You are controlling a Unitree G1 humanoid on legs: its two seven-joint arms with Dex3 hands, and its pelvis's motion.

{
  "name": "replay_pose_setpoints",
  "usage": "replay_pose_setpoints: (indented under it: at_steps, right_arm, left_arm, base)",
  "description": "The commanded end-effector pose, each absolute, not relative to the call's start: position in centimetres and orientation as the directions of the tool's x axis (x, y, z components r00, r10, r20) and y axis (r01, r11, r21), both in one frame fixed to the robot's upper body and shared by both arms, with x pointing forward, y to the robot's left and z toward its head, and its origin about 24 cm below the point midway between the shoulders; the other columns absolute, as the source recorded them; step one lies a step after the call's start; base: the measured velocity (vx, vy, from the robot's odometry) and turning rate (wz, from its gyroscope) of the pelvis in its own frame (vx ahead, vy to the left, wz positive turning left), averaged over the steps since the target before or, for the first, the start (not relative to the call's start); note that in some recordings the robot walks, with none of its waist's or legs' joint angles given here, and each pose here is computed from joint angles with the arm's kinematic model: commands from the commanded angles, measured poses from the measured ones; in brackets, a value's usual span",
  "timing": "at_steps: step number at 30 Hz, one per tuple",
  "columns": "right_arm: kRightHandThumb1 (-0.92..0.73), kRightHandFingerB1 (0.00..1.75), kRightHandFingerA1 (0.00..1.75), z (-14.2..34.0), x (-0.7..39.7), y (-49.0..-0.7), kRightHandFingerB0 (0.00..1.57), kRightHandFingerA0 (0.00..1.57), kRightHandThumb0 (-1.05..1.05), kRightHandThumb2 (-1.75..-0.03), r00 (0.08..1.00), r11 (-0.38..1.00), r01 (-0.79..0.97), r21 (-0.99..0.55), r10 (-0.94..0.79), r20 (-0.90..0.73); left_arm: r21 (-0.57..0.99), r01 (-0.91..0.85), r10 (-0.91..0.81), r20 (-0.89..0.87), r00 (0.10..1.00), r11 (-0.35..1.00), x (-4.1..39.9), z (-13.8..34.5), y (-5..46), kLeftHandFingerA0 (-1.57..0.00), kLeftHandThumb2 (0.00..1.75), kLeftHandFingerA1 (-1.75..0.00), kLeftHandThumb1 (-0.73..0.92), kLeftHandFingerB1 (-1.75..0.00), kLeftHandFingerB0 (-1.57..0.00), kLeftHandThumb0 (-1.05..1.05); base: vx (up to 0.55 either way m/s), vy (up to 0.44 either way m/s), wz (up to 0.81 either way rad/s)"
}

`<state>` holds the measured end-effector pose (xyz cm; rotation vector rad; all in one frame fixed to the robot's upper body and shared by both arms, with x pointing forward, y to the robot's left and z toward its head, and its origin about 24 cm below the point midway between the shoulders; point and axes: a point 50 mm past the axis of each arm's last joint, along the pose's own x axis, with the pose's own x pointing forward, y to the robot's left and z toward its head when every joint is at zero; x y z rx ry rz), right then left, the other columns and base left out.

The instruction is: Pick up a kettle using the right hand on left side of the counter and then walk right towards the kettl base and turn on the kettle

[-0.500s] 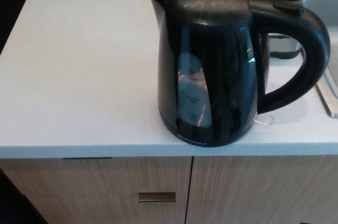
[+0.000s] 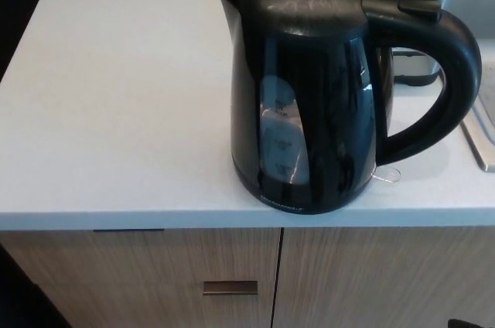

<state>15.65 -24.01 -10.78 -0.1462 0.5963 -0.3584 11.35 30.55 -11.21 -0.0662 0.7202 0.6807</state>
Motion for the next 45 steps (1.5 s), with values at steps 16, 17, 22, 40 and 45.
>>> replay_pose_setpoints:
  at_steps: [16,17,22,40,45]
  right_arm:
    - [-0.7,0.51,0.59,-10.3,11.9,-28.0,0.59,0.83,-0.1,-0.67,0.765,0.909,0.275,-0.311,-0.403,-0.501]
    - [-0.7,0.51,0.59,-10.3,11.9,-28.0,0.59,0.83,-0.1,-0.67,0.766,0.91,0.275,-0.311,-0.403,-0.501]
    - [-0.71,0.52,0.59,-9.9,11.8,-29.2,0.61,0.86,-0.05,-0.68,0.763,0.897,0.265,-0.354,-0.42,-0.492]
    - [-0.71,0.52,0.59,-9.7,12.1,-29.4,0.62,0.85,0.0,-0.78,0.758,0.883,0.318,-0.346,-0.456,-0.467]
    - [-0.7,0.52,0.58,-9.9,11.8,-29.6,0.62,0.85,0.01,-0.77,0.75,0.88,0.324,-0.349,-0.463,-0.472]
  left_arm:
    - [0.252,-0.598,0.634,-0.488,0.601,0.761,9.7,-9.7,33.1,-0.88,0.89,-0.79,0.65,-0.71,-0.82,0.13]
    - [0.252,-0.598,0.634,-0.487,0.601,0.761,9.7,-9.7,33.1,-0.88,0.89,-0.79,0.65,-0.71,-0.82,0.13]
    - [0.264,-0.601,0.64,-0.503,0.581,0.754,8.2,-9.9,33.7,-0.89,0.88,-0.78,0.67,-0.7,-0.82,0.13]
    - [0.276,-0.587,0.63,-0.525,0.572,0.761,6.8,-10.3,33.4,-0.9,0.94,-0.75,0.64,-0.68,-0.85,0.14]
    - [0.263,-0.613,0.641,-0.534,0.551,0.745,6.8,-10.4,33.6,-0.9,0.9,-0.76,0.65,-0.7,-0.85,0.16]
  base:
    - [0.0,0.0,0.0]
    - [0.0,0.0,0.0]
    - [0.0,0.0,0.0]
    - [0.0,0.0,0.0]
    - [0.0,0.0,0.0]
